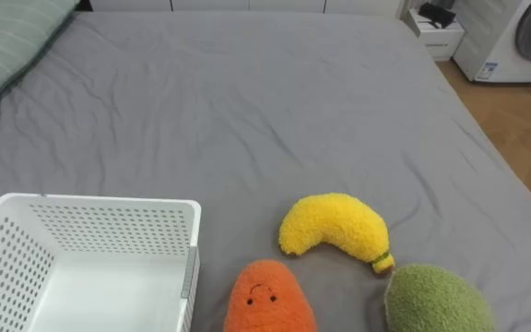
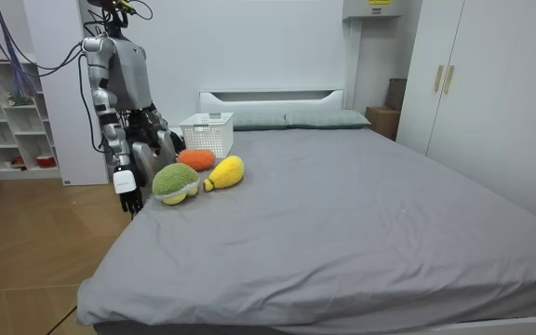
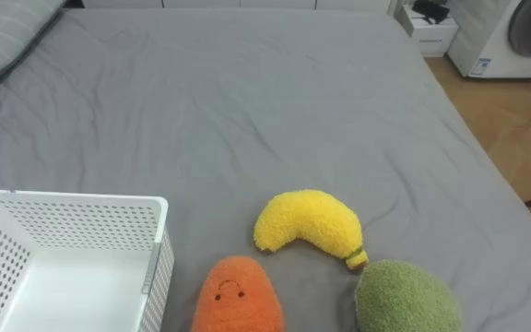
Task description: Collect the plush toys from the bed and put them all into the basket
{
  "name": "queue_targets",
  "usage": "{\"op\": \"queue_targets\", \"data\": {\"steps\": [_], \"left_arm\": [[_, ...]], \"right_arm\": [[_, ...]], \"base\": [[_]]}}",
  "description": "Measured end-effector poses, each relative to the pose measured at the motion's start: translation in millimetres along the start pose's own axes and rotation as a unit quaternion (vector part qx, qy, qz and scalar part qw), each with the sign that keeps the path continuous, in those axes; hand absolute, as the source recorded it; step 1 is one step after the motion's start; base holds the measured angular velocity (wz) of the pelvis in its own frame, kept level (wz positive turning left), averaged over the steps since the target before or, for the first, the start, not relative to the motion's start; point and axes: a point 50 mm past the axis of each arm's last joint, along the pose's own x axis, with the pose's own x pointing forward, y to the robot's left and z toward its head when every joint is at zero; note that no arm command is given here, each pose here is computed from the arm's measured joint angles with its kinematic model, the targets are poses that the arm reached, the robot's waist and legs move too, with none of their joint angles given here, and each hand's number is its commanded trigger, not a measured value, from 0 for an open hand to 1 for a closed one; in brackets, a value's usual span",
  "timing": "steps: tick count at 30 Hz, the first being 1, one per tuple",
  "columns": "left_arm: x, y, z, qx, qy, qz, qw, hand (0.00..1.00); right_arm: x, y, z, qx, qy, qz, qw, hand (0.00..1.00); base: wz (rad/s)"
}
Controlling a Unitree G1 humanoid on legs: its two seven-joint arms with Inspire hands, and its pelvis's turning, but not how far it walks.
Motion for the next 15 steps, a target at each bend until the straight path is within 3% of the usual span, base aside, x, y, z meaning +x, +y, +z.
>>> {"op": "queue_targets", "data": {"steps": [15], "left_arm": [[0.0, 0.3, 0.5, 0.0, -0.001, 0.003, 1.0, 0.0]], "right_arm": [[0.5, -2.4, 0.1, -0.003, 0.0, 0.014, 1.0, 0.0]], "base": [[0.0]]}}
